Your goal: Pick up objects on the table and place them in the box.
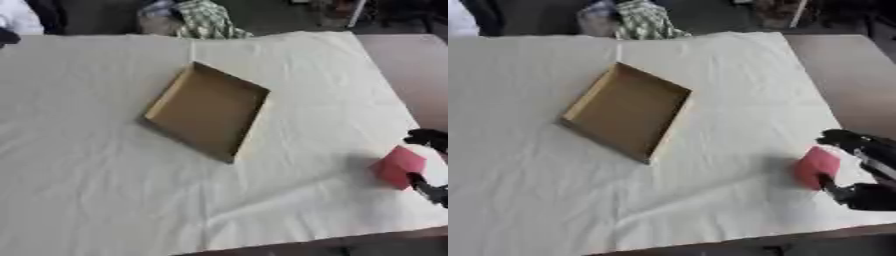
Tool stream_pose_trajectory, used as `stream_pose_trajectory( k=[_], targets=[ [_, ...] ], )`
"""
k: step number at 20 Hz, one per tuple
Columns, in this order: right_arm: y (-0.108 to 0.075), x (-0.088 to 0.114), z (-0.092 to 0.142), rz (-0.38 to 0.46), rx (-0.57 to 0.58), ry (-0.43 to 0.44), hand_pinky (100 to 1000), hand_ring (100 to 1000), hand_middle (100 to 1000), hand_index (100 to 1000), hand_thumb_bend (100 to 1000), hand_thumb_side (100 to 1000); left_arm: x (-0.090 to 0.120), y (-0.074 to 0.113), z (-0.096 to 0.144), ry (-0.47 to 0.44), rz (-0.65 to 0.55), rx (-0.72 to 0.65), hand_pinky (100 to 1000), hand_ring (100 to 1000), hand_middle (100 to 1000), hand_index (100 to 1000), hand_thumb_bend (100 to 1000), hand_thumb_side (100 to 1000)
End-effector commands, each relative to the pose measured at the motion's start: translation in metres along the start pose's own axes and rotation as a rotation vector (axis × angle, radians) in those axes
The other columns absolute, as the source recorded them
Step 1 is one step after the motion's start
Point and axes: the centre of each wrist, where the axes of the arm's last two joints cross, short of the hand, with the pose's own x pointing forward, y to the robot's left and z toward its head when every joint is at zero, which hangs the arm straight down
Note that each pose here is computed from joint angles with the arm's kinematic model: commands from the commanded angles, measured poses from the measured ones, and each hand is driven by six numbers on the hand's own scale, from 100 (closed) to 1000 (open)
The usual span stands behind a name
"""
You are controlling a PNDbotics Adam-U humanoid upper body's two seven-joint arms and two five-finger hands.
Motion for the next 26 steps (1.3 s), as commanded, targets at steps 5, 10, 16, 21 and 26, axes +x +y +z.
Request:
stream_pose_trajectory(
  k=[5,10,16,21,26],
  targets=[
    [-0.0075,0.0025,0.0001,0.008,-0.007,0.012,1000,1000,988,1000,133,715,0.0046,-0.0004,-0.0048,-0.022,-0.001,-0.015,576,773,741,761,100,634],
    [-0.0095,0.0018,0.0002,-0.003,-0.026,0.04,998,1000,982,1000,140,756,0.0045,-0.0002,-0.0045,-0.02,-0.002,-0.016,576,774,742,760,100,634],
    [-0.0111,0.0008,0.0007,-0.019,-0.041,0.08,997,1000,980,1000,151,795,0.0046,-0.0003,-0.005,-0.022,-0.002,-0.019,576,775,743,760,100,634],
    [-0.0118,0.0007,0.0006,-0.032,-0.039,0.096,997,1000,979,1000,156,826,0.0047,-0.0008,-0.0058,-0.025,0.0,-0.024,577,776,744,760,100,632],
    [-0.0118,0.0018,-0.0005,-0.034,-0.023,0.079,997,1000,978,1000,161,848,0.0048,-0.0012,-0.0068,-0.029,0.001,-0.028,577,777,745,760,100,631]
  ],
)
